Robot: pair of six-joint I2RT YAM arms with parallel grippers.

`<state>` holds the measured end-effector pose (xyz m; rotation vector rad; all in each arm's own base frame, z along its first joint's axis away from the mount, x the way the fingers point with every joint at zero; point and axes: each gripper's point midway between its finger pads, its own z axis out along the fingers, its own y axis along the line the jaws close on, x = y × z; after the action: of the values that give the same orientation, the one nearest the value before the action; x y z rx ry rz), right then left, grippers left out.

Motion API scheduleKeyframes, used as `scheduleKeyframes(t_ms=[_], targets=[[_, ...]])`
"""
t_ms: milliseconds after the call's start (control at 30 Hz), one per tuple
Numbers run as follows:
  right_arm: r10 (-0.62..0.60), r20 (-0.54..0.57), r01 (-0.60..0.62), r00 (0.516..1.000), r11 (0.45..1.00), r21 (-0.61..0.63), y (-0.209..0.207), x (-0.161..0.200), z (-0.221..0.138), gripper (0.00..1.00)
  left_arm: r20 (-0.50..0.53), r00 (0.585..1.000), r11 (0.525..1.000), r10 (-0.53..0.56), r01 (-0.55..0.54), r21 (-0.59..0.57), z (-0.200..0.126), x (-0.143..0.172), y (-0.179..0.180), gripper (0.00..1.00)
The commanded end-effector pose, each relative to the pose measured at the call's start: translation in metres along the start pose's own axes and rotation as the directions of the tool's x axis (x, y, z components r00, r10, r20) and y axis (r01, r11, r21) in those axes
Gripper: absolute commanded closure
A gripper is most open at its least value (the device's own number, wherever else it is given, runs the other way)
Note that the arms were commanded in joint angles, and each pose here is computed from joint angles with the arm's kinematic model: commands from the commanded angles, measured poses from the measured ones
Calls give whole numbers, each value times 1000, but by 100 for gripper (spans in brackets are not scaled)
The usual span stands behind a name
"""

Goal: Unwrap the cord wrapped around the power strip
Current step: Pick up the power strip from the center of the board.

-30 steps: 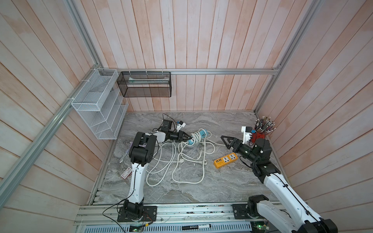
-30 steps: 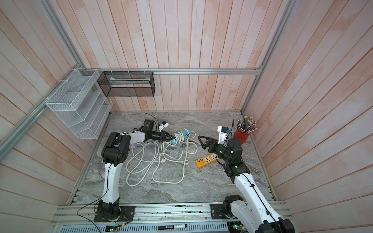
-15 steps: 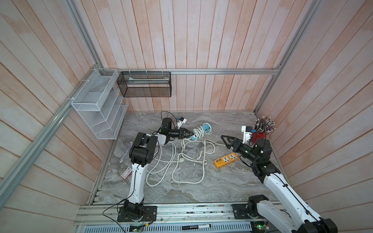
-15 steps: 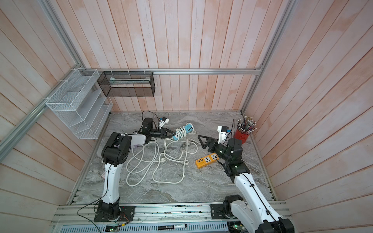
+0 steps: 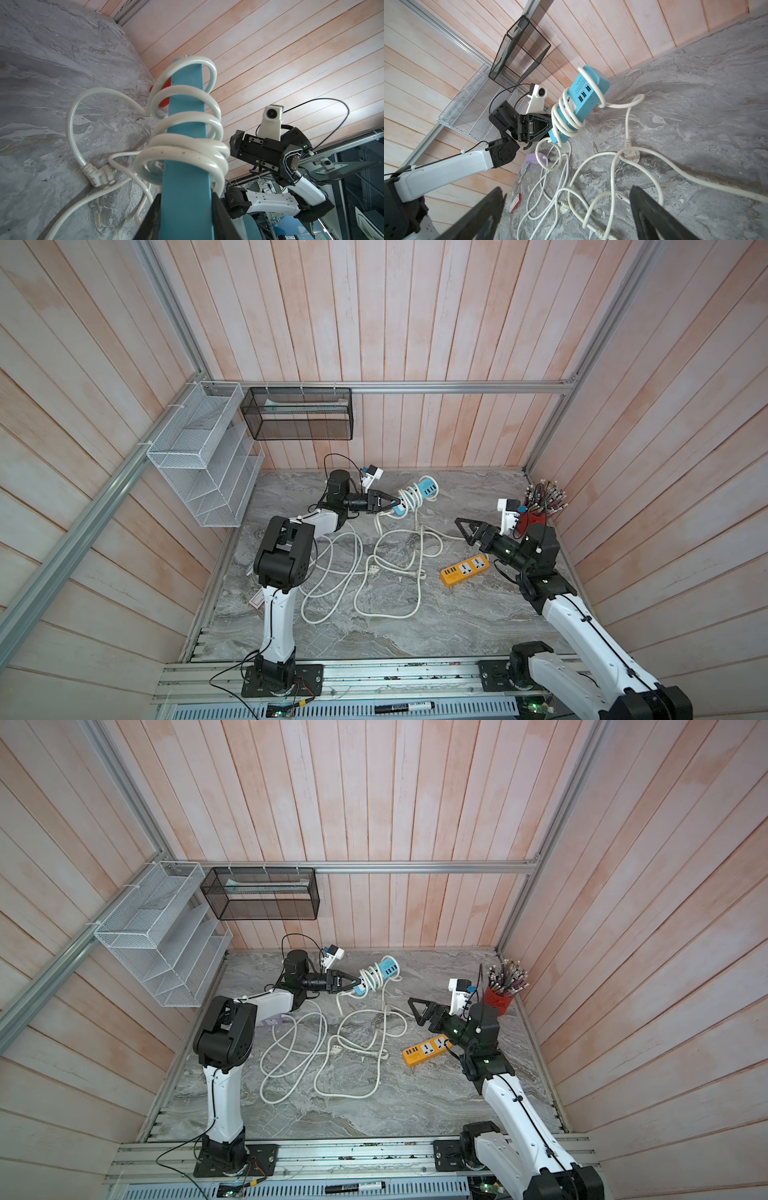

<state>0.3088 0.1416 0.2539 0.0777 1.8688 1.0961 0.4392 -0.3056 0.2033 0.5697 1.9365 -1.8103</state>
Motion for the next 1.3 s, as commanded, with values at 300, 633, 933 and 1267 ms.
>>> scheduleKeyframes(t_ms=[300, 633, 933, 1267], targets=[[-51, 69, 52, 996, 998, -19, 13, -38, -2, 2, 46, 996, 997, 77, -77, -17, -15, -23, -83, 100], [-174, 29, 173, 984, 984, 46, -2, -38, 7, 2, 85, 995, 998, 56, -53, -29, -28, -24, -129, 100], [-455, 60, 446, 888, 886, 127, 9, -30, 9, 2, 83, 995, 998, 52, -54, 25, -23, -27, -183, 100], [-650, 209, 642, 730, 758, 112, 50, -29, 23, 9, 58, 997, 999, 54, -54, -1, -18, -3, -220, 100]])
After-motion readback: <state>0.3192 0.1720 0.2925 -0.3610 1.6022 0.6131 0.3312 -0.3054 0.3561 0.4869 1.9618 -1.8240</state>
